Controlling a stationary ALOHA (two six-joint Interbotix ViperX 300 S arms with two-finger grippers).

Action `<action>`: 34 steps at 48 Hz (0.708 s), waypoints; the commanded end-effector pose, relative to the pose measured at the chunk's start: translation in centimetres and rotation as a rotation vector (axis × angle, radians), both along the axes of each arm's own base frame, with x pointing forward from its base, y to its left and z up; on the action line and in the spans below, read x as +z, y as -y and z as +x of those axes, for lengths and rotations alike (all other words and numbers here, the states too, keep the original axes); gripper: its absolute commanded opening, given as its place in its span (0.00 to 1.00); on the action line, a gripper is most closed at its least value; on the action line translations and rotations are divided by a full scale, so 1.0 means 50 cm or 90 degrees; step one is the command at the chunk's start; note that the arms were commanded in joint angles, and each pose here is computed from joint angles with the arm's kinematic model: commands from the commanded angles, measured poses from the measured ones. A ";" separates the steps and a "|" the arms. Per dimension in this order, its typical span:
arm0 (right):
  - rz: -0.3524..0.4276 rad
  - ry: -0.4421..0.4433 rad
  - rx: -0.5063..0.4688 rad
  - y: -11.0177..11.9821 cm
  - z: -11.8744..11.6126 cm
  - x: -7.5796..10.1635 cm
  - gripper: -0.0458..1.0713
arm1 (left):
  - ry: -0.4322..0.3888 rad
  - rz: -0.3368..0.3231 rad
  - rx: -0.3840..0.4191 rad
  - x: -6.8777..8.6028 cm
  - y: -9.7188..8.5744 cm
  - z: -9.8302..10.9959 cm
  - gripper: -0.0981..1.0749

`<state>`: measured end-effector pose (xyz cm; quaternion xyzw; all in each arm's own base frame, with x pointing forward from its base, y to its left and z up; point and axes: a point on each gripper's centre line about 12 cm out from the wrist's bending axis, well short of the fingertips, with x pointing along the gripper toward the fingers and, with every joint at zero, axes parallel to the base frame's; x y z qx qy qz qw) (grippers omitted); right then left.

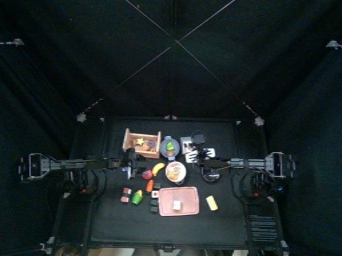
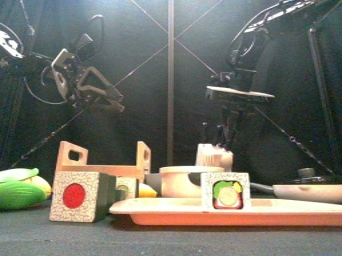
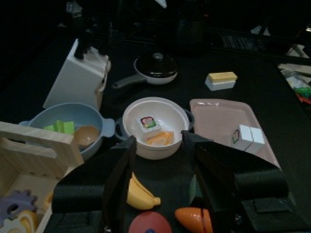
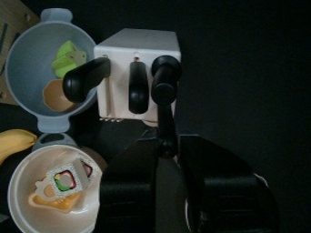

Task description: Pull out knife

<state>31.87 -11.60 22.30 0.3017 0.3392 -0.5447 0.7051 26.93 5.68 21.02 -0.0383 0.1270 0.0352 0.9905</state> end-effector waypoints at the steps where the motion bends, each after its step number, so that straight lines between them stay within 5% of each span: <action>1: -0.009 0.040 0.004 -0.004 0.005 0.043 0.49 | 0.011 0.002 0.000 0.010 -0.001 0.005 0.79; 34: -0.008 0.057 0.035 -0.093 -0.015 0.127 0.49 | 0.005 0.000 0.000 0.004 0.000 0.001 0.79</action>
